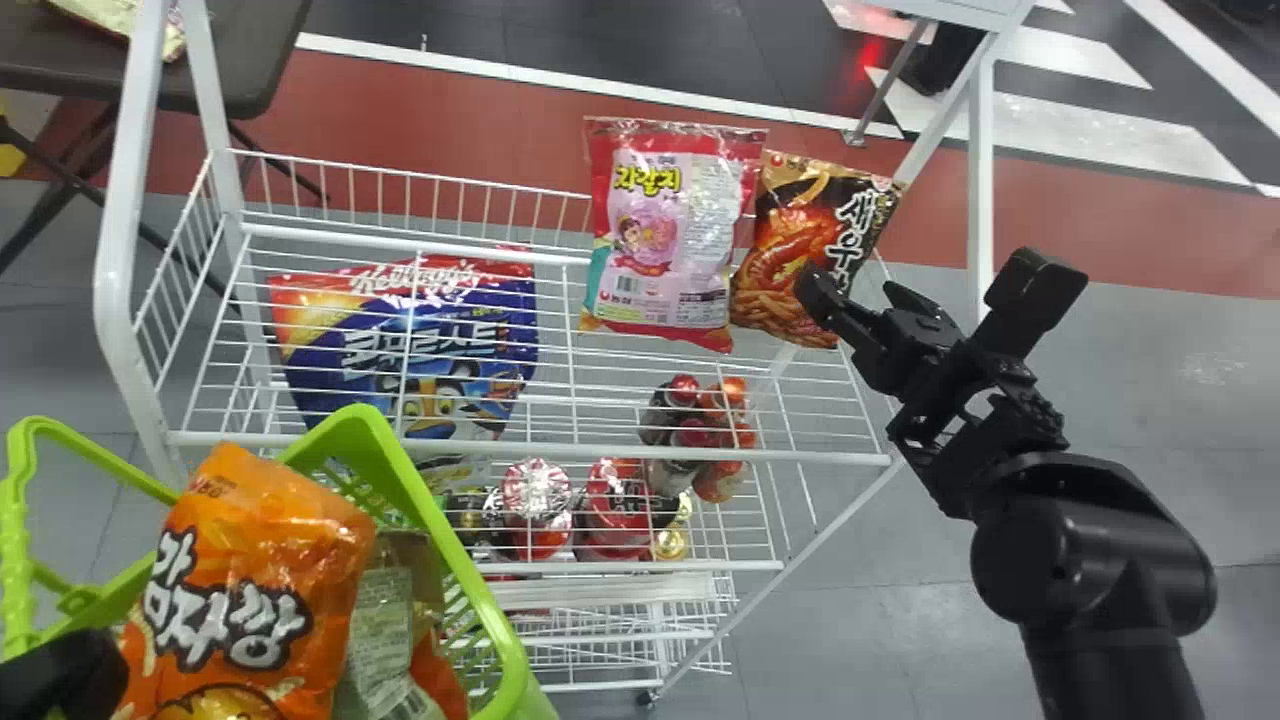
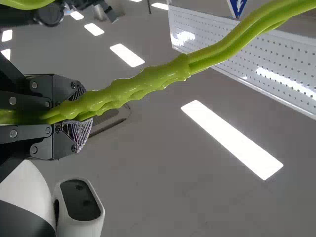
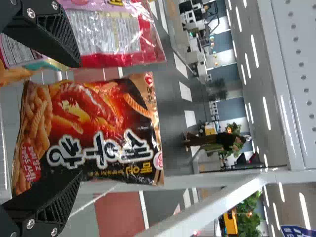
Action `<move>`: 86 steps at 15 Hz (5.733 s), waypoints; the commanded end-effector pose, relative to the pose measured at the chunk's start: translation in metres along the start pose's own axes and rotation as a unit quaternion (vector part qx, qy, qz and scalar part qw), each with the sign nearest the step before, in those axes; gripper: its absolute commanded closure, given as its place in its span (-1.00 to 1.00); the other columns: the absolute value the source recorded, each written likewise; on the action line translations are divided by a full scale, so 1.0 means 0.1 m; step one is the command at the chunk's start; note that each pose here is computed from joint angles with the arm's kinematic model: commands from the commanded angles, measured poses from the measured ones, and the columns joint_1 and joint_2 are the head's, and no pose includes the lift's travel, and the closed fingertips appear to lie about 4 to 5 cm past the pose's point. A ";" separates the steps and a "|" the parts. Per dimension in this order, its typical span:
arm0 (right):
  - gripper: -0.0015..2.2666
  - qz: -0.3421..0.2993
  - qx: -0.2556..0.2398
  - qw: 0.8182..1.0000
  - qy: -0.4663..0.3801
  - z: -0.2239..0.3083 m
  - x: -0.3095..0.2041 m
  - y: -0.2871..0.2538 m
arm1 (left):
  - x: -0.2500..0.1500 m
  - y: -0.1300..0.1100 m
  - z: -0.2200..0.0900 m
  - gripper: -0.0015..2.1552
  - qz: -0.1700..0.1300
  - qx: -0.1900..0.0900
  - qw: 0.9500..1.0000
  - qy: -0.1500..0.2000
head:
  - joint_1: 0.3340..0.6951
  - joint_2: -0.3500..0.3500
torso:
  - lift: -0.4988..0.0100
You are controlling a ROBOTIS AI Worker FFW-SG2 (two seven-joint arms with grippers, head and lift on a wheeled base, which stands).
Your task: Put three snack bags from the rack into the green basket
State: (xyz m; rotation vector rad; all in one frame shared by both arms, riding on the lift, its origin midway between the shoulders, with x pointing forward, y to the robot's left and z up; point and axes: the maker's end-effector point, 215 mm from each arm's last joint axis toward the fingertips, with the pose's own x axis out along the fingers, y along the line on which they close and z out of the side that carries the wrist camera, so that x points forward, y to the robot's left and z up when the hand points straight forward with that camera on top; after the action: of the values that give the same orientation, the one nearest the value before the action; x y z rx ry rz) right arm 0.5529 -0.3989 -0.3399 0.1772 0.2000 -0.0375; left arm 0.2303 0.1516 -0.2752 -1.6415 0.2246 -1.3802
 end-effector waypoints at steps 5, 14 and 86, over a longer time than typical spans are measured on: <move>-0.96 -0.022 -0.013 1.000 0.018 -0.06 0.37 -0.29 | -0.02 0.01 -0.02 0.99 0.006 0.000 1.000 -0.001 | 1.00 -1.00 | 0.96; -0.24 0.006 -0.021 0.999 0.039 -0.22 0.71 -0.21 | -0.03 -0.01 -0.02 0.99 0.007 0.001 1.000 -0.001 | 1.00 -0.98 | 0.96; 0.98 0.343 -0.017 0.854 0.391 -1.88 -2.41 3.80 | 0.01 1.02 -0.21 0.99 0.224 0.180 0.948 0.139 | 1.00 0.52 | 0.96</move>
State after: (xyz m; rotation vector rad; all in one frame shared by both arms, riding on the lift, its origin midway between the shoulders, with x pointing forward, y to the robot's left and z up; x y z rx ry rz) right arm 0.3103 0.0099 -0.4035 0.2048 0.9197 0.7539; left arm 0.2540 0.0844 -0.3526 -1.0093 0.4585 -1.2068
